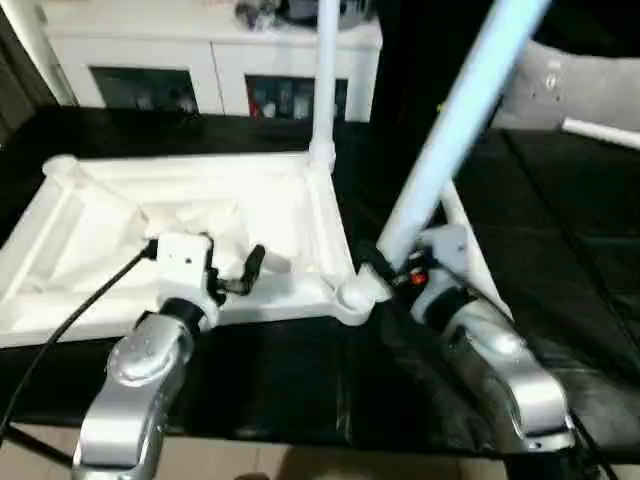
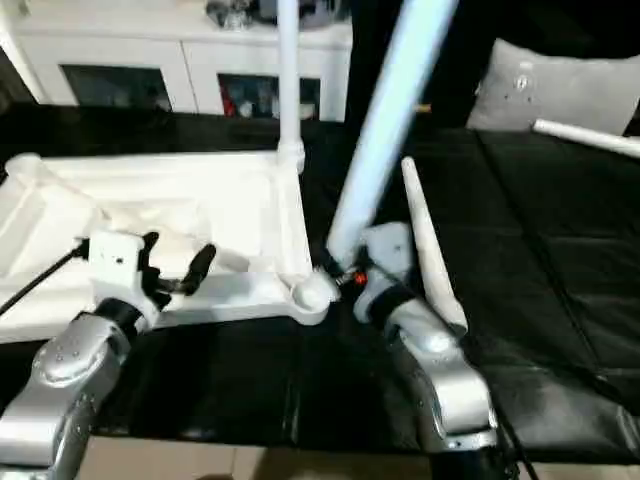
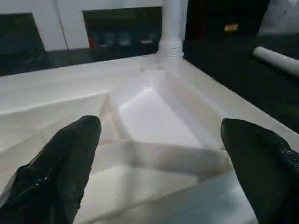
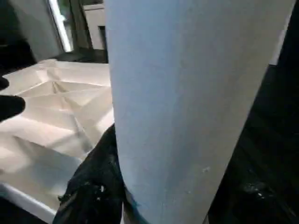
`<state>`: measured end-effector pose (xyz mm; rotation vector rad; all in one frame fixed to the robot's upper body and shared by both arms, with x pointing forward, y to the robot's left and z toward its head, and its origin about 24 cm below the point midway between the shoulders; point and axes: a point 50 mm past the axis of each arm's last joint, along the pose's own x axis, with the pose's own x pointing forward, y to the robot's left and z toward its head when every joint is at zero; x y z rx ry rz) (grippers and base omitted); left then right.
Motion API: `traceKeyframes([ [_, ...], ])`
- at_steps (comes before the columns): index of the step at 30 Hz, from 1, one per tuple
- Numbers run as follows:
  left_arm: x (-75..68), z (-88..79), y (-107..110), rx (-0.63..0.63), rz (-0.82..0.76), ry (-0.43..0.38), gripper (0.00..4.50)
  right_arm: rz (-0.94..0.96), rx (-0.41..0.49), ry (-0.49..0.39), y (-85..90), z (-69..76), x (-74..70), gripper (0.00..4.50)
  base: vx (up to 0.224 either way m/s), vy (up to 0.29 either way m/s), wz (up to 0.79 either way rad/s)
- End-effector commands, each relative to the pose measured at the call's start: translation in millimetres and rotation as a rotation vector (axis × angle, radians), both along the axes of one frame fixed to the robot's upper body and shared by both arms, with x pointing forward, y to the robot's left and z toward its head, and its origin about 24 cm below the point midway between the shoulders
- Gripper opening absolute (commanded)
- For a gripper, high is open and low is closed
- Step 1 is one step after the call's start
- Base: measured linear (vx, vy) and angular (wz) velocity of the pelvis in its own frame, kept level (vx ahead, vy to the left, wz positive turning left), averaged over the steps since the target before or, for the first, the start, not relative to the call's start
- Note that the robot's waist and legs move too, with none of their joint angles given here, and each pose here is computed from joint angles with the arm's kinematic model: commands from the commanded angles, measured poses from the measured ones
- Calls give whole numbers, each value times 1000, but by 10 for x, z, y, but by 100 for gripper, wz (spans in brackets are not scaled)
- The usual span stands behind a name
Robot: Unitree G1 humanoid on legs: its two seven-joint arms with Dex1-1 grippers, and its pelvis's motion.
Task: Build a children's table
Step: Move to table
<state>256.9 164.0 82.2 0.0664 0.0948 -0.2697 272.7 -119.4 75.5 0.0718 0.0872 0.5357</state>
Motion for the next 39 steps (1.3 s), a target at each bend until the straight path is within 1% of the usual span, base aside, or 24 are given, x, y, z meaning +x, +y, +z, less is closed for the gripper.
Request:
traceKeyframes([
  [1, 7, -60, -39, -8, -48, 46, 450, -23, -3, -25, -49, 46, 13, 188, -54, 5, -4],
  [3, 30, -53, -40, -14, -81, 49, 450, -26, -6, -28, -52, 49, 25, 188, -70, 4, -5],
  [4, 58, -46, -37, -22, -125, 57, 450, -30, -11, -34, -54, 57, 46, 188, -106, -3, -4],
  [6, 74, -52, -35, 3, -179, 73, 450, -32, -22, -49, -57, 73, 64, 188, -113, -2, -3],
  [8, 97, -64, -21, 45, -233, 86, 450, -36, -10, -55, -69, 86, 86, 188, -120, 3, -1],
  [10, 130, -66, -9, 89, -307, 100, 450, -21, 3, -35, -74, 68, 104, 188, -97, 5, -3],
  [11, 131, -66, -9, 90, -309, 100, 450, -21, 3, -34, -74, 68, 104, 188, -86, 5, -4],
  [12, 155, -55, -4, 108, -366, 104, 450, -20, 11, -23, -78, 68, 126, 188, -73, 6, -4],
  [14, 168, -53, -2, 120, -396, 107, 450, -27, 21, -11, -86, 65, 140, 188, -52, 7, -4],
  [15, 183, -55, 3, 146, -436, 112, 450, -38, 15, -12, -100, 69, 163, 188, 0, 0, 0],
  [16, 218, -62, 16, 185, -487, 129, 450, -21, 35, 6, -97, 74, 183, 188, 0, 0, 0],
  [17, 226, -63, 19, 191, -497, 133, 450, -15, 39, 6, -94, 77, 186, 188, 0, 0, 0],
  [18, 283, -70, 19, 218, -552, 158, 450, -3, 38, -7, -90, 98, 211, 188, 0, 0, 0],
  [20, 328, -83, 8, 242, -597, 179, 450, 7, 49, -23, -84, 121, 231, 188, 0, 0, 0],
  [21, 351, -91, 1, 253, -620, 187, 424, 16, 55, -42, -78, 137, 241, 188, 0, 0, 0],
  [23, 426, -110, -23, 266, -681, 208, 417, 32, 36, -101, -67, 166, 263, 188, 0, 0, 0],
  [25, 452, -114, -42, 272, -718, 211, 404, 33, 25, -40, -71, 120, 255, 188, 0, 0, 0],
  [26, 452, -114, -42, 272, -718, 211, 389, 33, 25, -40, -71, 120, 255, 188, 0, 0, 0],
  [27, 482, -128, -48, 272, -745, 226, 389, 42, 27, -23, -66, 111, 250, 188, 0, 0, 0],
  [30, 585, -171, -53, 301, -829, 267, 357, 93, 33, -31, -44, 119, 218, 188, 0, 0, 0],
  [31, 604, -175, -53, 307, -842, 270, 357, 97, 33, -35, -43, 116, 214, 188, 0, 0, 0],
  [32, 623, -178, -54, 312, -852, 275, 334, 98, 33, -37, -47, 111, 210, 188, 0, 0, 0],
  [35, 695, -173, -66, 332, -881, 280, 324, 92, 33, -33, -69, 99, 199, 188, 0, 0, 0],
  [39, 782, -178, -80, 345, -890, 285, 286, 76, 44, -6, -95, 87, 177, 188, 0, 0, 0],
])
